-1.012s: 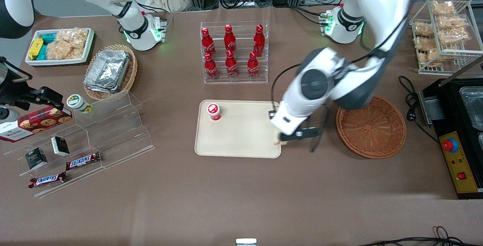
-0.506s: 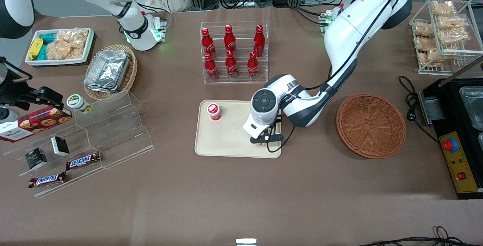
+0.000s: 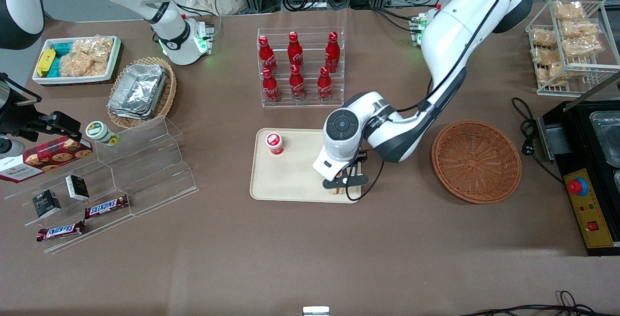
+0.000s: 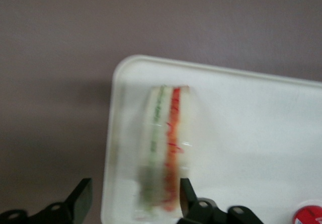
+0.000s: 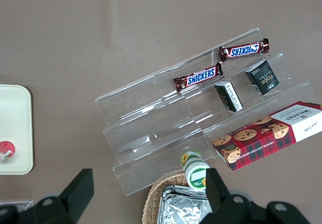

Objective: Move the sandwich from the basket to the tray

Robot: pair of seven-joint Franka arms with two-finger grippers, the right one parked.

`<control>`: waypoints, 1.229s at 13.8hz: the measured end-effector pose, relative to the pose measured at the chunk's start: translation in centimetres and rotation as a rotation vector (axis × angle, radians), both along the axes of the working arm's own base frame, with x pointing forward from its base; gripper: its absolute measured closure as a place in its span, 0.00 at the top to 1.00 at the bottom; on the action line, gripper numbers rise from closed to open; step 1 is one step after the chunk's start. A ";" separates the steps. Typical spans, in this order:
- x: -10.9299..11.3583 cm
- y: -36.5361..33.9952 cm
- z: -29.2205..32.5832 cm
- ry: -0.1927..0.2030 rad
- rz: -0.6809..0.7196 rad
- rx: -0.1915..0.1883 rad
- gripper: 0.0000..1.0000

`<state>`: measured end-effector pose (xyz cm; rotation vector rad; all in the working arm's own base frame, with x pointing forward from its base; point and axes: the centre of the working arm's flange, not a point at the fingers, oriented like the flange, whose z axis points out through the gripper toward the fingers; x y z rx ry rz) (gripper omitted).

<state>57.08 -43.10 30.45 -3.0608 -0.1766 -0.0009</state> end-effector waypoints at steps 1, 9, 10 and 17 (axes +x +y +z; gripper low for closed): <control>0.6 1.3 2.3 -0.015 0.026 0.024 0.95; 3.9 14.4 12.0 0.003 0.152 0.021 1.00; 4.1 16.8 13.3 0.037 0.126 0.009 1.00; 2.2 34.9 18.8 0.107 -0.065 -0.061 1.00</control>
